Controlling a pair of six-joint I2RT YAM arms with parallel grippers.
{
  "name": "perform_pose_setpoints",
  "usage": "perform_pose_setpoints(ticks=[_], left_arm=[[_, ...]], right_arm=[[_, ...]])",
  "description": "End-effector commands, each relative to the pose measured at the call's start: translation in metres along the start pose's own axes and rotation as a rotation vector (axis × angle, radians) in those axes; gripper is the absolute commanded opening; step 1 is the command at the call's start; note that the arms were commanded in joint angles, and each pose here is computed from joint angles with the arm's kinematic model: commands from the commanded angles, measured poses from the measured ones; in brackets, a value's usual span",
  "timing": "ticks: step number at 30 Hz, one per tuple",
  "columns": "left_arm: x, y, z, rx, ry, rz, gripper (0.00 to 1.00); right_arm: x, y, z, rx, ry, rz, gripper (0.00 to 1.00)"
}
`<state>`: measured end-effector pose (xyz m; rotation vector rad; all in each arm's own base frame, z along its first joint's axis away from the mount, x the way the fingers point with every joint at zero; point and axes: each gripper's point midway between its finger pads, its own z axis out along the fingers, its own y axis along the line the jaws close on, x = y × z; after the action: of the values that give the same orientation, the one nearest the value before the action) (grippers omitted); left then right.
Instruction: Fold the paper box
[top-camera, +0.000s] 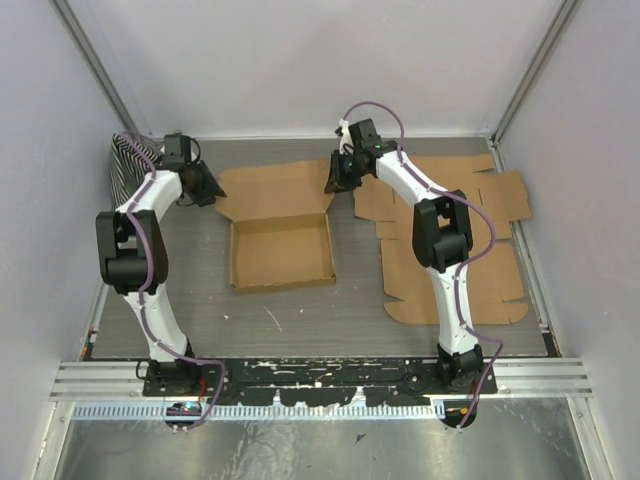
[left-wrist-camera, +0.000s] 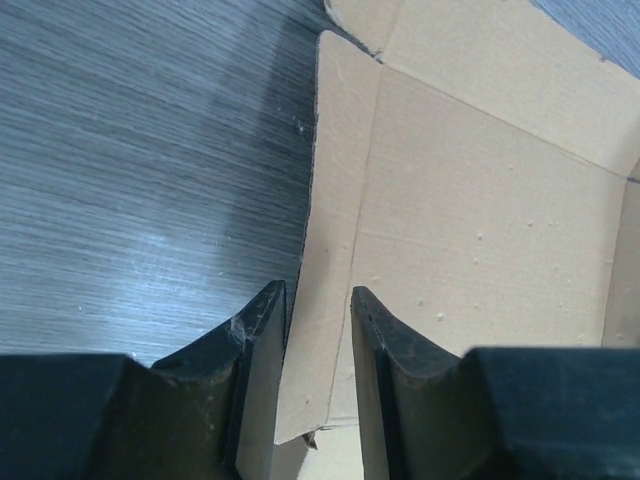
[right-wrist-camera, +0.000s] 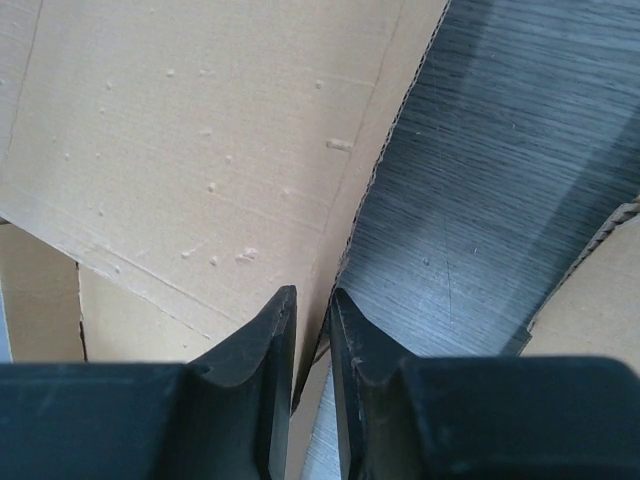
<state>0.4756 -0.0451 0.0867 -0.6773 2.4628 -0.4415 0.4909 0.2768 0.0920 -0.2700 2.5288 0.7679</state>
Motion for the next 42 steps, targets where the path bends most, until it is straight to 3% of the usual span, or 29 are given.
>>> perform_pose_setpoints(ticks=[1,8,9,14,24,35,42], left_arm=[[0.003,-0.002,0.007,-0.028,0.037,0.042,0.36],[0.006,-0.004,0.009,-0.043,0.051,0.085,0.01],[0.006,-0.006,0.007,-0.037,0.043,0.086,0.00],[-0.004,-0.020,-0.011,0.034,-0.035,0.118,0.00],[-0.014,-0.070,-0.065,0.238,-0.284,0.340,0.00],[-0.012,-0.104,-0.141,0.457,-0.723,0.552,0.00],[0.001,-0.111,-0.153,0.543,-0.791,0.602,0.00]], right_arm=[[-0.021,0.019,-0.010,-0.046,-0.049,-0.037,0.25],[-0.021,0.018,-0.013,-0.018,-0.052,-0.045,0.24],[-0.022,0.018,-0.014,-0.012,-0.054,-0.049,0.24],[-0.034,0.018,-0.035,0.034,-0.111,-0.067,0.33],[-0.052,0.022,-0.068,0.075,-0.170,-0.110,0.51],[-0.065,-0.003,-0.103,0.134,-0.206,-0.156,0.52],[-0.066,0.012,-0.106,0.030,-0.210,-0.206,0.50]])
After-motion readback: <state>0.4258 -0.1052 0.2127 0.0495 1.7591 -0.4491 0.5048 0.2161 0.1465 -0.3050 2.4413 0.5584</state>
